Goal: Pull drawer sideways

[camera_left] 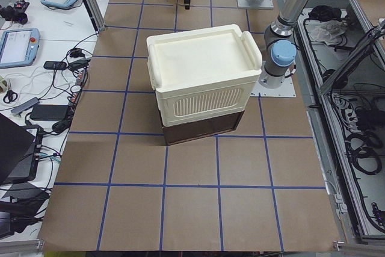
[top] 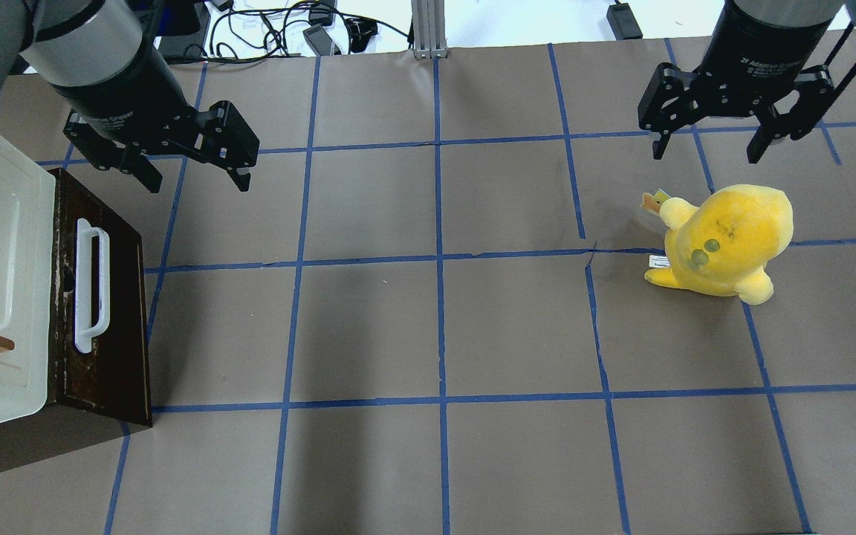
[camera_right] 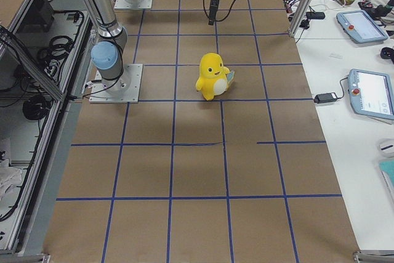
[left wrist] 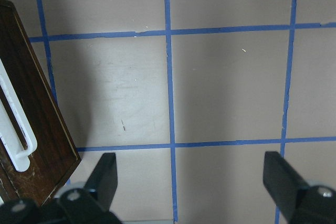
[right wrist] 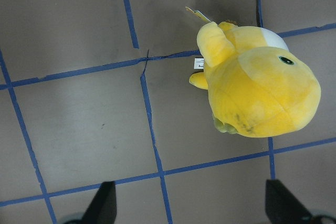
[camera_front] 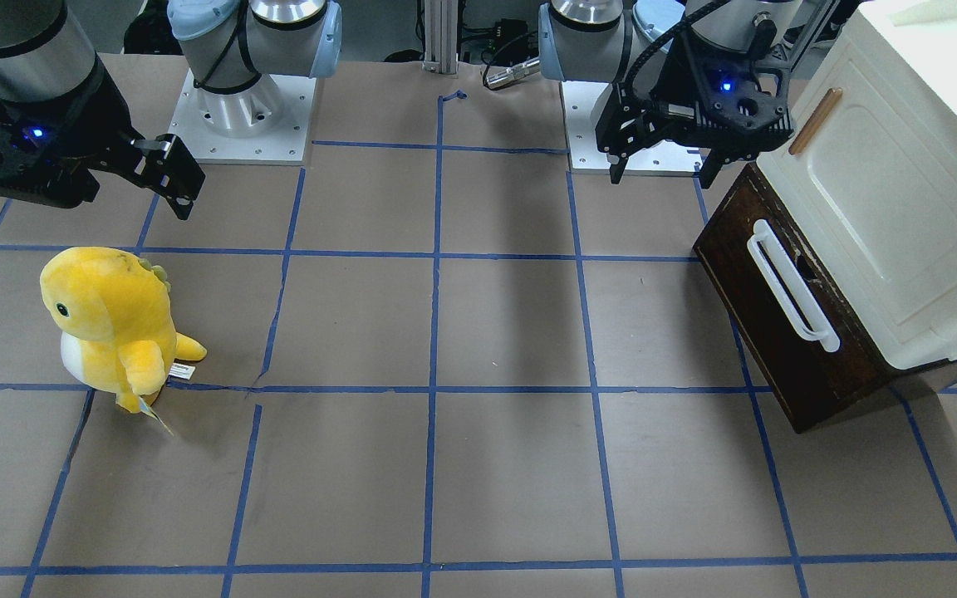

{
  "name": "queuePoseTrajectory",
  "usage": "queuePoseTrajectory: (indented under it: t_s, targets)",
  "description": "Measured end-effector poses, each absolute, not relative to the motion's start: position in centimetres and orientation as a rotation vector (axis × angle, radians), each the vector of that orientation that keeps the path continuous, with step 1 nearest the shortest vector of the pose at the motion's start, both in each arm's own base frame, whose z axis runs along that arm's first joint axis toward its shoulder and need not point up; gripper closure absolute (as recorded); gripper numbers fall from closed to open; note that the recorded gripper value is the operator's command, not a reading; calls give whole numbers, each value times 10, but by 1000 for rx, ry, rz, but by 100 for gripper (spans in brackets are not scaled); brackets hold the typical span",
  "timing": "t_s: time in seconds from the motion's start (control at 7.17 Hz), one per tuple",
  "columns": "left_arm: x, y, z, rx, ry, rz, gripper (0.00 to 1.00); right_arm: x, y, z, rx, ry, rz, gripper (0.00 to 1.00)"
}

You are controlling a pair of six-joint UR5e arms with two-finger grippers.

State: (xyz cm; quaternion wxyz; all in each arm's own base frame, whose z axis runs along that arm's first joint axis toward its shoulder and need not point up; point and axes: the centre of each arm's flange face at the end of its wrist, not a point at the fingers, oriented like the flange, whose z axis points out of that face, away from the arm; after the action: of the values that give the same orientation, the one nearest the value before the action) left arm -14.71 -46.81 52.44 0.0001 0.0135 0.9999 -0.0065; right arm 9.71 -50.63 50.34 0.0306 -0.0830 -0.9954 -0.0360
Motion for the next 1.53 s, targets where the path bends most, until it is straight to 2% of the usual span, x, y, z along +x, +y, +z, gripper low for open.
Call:
queuePoseTrajectory:
  t_s: [0.98, 1.53]
  targets:
    - [-147, -471, 503, 22, 3140, 41, 0, 97, -506, 503, -255, -3068, -110, 0]
    - [-147, -472, 412, -149, 3045, 301, 0, 97, -506, 503, -255, -3068, -111, 0]
